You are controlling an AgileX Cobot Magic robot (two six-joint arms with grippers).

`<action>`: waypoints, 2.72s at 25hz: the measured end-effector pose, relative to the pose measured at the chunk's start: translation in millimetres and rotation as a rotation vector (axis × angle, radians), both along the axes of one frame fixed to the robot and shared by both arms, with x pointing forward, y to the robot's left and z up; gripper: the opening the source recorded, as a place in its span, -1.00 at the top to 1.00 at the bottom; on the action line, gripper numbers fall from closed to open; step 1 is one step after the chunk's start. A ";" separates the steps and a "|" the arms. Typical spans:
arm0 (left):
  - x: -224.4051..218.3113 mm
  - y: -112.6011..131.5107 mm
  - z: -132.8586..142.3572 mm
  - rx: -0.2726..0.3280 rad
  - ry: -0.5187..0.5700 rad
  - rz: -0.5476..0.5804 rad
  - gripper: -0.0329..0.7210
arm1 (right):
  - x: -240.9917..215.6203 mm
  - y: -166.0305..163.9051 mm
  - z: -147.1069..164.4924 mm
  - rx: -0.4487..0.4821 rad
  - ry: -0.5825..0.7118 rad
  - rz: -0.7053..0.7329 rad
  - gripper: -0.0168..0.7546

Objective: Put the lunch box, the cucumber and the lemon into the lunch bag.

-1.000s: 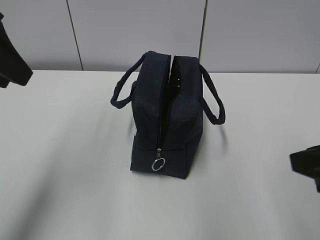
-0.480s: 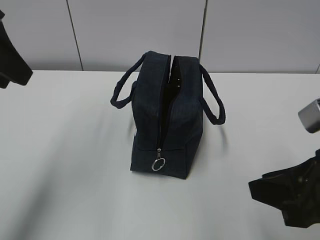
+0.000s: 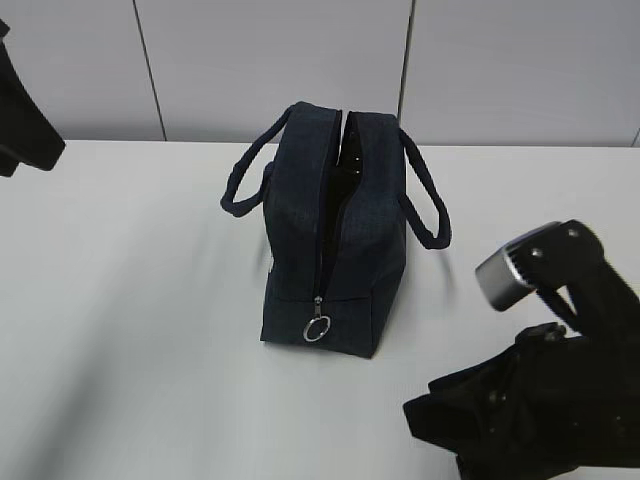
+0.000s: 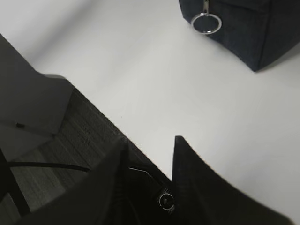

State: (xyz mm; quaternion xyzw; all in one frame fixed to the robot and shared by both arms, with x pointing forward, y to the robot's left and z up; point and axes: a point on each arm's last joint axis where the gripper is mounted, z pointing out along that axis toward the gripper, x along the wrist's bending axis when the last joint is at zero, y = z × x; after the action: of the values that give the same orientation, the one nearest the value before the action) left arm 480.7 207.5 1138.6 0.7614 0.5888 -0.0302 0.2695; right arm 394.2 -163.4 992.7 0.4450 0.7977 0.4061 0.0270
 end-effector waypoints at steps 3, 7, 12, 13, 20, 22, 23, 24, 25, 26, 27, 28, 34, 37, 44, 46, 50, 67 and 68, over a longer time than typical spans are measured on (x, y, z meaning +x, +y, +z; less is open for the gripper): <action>0.0 0.0 0.0 0.000 0.000 0.000 0.14 | 2.4 6.4 -5.8 -0.023 0.009 0.026 0.34; 0.1 0.4 -0.2 0.005 -0.001 0.000 0.14 | 7.1 8.5 -6.6 -0.004 0.016 -0.013 0.33; 0.1 0.5 -0.2 0.007 -0.002 0.000 0.14 | 16.9 20.3 -14.7 -0.033 -0.002 -0.042 0.33; 0.1 0.5 -0.2 0.007 -0.002 0.000 0.14 | 18.0 23.5 -16.6 -0.048 -0.030 -0.058 0.33; 0.3 1.0 -0.4 0.013 -0.003 0.001 0.14 | 7.6 60.3 -29.0 -0.087 -0.122 -0.139 0.33; 0.5 1.9 -0.8 0.023 -0.006 0.001 0.14 | 9.8 67.9 -34.9 -0.108 -0.130 -0.176 0.33; 0.6 2.4 -0.9 0.030 -0.007 0.002 0.14 | 13.0 70.6 -37.1 -0.116 -0.131 -0.203 0.33; 0.7 2.7 -1.1 0.033 -0.008 0.002 0.14 | 17.3 73.5 -40.9 -0.129 -0.132 -0.229 0.33; 0.8 3.0 -1.2 0.037 -0.009 0.002 0.14 | 21.0 76.4 -46.2 -0.147 -0.127 -0.245 0.33; 0.8 3.2 -1.2 0.040 -0.010 0.002 0.14 | 24.6 80.1 -50.9 -0.158 -0.121 -0.259 0.33; 0.9 3.5 -1.4 0.044 -0.011 0.002 0.14 | 27.8 84.1 -55.4 -0.165 -0.112 -0.269 0.33; 1.0 3.6 -1.4 0.045 -0.011 0.002 0.14 | 30.5 87.8 -58.3 -0.165 -0.103 -0.279 0.33; 1.2 4.7 -1.8 0.058 -0.014 0.003 0.14 | 38.3 100.1 -67.3 -0.149 -0.077 -0.303 0.33; 1.6 6.1 -2.3 0.075 -0.018 0.004 0.14 | 40.6 103.8 -69.8 -0.142 -0.065 -0.314 0.33; 2.1 7.8 -2.8 0.096 -0.024 0.005 0.14 | 46.1 115.3 -77.2 -0.141 -0.038 -0.306 0.33; 2.7 10.4 -3.5 0.127 -0.031 0.007 0.14 | 48.2 118.5 -73.9 -0.127 -0.045 -0.306 0.33; 4.6 17.7 -5.1 0.217 -0.055 0.006 0.14 | 52.4 124.5 -70.7 -0.103 -0.045 -0.317 0.33; 9.3 19.1 -3.7 0.236 -0.114 0.004 0.15 | 63.8 127.4 -73.5 -0.111 -0.101 -0.393 -0.01; 9.3 19.0 -3.6 0.234 -0.115 0.004 0.15 | 64.4 127.1 -75.2 -0.117 -0.104 -0.398 -0.01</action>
State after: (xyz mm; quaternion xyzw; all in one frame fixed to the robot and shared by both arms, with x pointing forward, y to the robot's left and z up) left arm 490.0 226.5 1134.9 0.7870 0.5733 0.0829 0.2121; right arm 458.6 -36.3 917.5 0.5697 0.7139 0.3683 0.1736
